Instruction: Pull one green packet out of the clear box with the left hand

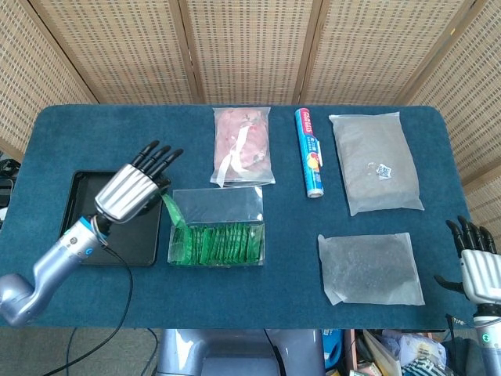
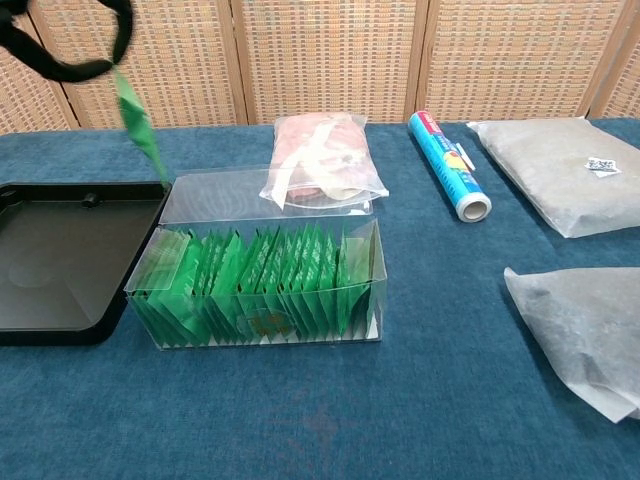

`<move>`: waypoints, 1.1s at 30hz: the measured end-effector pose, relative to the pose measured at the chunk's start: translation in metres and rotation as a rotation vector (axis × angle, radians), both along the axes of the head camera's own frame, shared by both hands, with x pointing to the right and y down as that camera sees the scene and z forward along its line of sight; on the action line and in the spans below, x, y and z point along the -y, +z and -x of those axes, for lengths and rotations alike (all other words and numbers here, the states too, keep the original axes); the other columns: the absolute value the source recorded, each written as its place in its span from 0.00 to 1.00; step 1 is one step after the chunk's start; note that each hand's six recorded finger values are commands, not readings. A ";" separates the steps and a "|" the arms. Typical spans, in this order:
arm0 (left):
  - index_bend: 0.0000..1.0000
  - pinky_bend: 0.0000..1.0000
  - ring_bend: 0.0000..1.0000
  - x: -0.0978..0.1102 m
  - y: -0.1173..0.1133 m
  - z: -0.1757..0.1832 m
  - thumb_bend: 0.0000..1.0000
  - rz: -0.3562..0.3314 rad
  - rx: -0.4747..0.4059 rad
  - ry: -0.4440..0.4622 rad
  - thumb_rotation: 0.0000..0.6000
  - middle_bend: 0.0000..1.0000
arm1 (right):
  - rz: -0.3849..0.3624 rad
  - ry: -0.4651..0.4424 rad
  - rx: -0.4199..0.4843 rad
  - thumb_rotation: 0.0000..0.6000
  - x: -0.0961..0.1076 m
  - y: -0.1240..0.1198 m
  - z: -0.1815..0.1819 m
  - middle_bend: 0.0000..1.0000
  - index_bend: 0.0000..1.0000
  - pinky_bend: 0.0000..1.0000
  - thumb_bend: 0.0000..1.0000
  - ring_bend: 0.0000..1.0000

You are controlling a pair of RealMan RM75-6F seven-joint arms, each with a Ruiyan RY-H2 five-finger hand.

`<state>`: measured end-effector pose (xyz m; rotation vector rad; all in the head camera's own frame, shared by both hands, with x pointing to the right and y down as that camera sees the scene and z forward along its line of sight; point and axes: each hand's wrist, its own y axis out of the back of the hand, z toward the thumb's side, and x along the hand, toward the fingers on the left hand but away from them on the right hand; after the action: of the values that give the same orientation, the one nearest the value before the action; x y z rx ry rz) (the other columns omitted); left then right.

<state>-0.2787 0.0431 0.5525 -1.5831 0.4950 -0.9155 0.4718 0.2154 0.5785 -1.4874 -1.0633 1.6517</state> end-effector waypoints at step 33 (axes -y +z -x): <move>0.00 0.00 0.00 -0.042 0.061 0.194 0.19 0.318 0.151 -0.598 1.00 0.00 | -0.005 -0.026 0.007 1.00 -0.001 0.000 0.009 0.00 0.00 0.00 0.00 0.00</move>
<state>-0.4723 0.0849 0.6132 -1.6564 0.7637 -1.6194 0.4624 0.2161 0.5782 -1.4984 -1.0470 1.6264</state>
